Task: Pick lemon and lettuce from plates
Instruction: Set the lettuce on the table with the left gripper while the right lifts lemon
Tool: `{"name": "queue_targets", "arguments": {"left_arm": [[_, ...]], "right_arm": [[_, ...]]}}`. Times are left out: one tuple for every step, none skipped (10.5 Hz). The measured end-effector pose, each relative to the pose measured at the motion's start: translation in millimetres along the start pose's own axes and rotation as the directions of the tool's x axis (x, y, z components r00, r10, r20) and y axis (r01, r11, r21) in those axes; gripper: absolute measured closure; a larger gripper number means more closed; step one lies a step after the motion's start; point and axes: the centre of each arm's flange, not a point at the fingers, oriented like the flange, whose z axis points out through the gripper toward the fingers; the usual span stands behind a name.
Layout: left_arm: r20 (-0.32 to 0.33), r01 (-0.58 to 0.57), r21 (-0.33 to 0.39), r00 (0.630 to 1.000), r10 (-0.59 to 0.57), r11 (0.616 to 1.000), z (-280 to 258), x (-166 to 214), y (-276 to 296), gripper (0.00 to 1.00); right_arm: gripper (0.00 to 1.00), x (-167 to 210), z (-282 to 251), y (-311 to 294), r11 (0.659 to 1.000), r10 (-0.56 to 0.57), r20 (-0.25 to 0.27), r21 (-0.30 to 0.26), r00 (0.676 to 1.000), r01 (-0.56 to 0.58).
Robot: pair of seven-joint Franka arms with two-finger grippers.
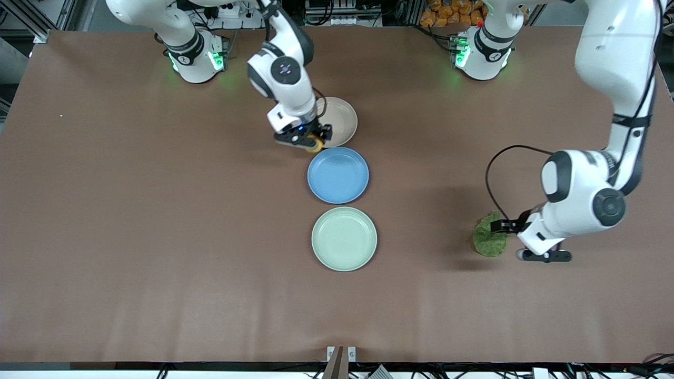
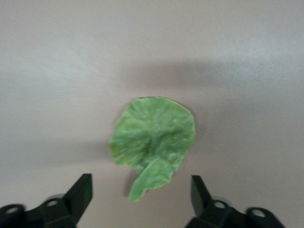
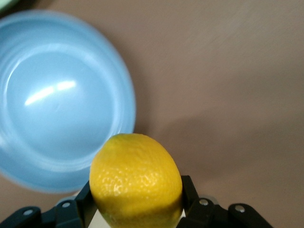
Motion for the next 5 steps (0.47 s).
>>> {"name": "queue_targets", "arguments": {"left_arm": [[-0.004, -0.022, 0.043, 1.0, 0.023, 0.999, -27.5, 1.4, -4.7, 0.0], [-0.003, -0.038, 0.079, 0.999, 0.038, 0.996, -58.6, 2.7, -6.6, 0.0], [-0.011, -0.044, 0.104, 0.999, 0.045, 0.994, -97.9, 2.8, -6.3, 0.0], [-0.035, -0.043, 0.119, 0.998, 0.047, 0.992, -138.1, 1.3, -5.1, 0.0], [-0.059, -0.04, 0.129, 0.997, 0.048, 0.991, -173.1, -3.3, -3.7, 0.0]], "right_arm": [[0.26, 28.3, -6.8, 16.5, 0.999, 0.028, -0.003, -0.028, 1.0, -0.028], [0.26, 63.4, -14.1, 38.3, 0.998, 0.039, -0.004, -0.058, 0.999, -0.039], [0.26, 107.9, -21.8, 69.8, 0.997, 0.032, -0.005, -0.075, 0.999, -0.033], [0.26, 149.3, -27.3, 106.3, 0.997, 0.015, -0.006, -0.08, 1.0, -0.015], [0.26, 186.5, -30.9, 146.7, 0.996, -0.025, -0.002, -0.08, 1.0, 0.025]]}}
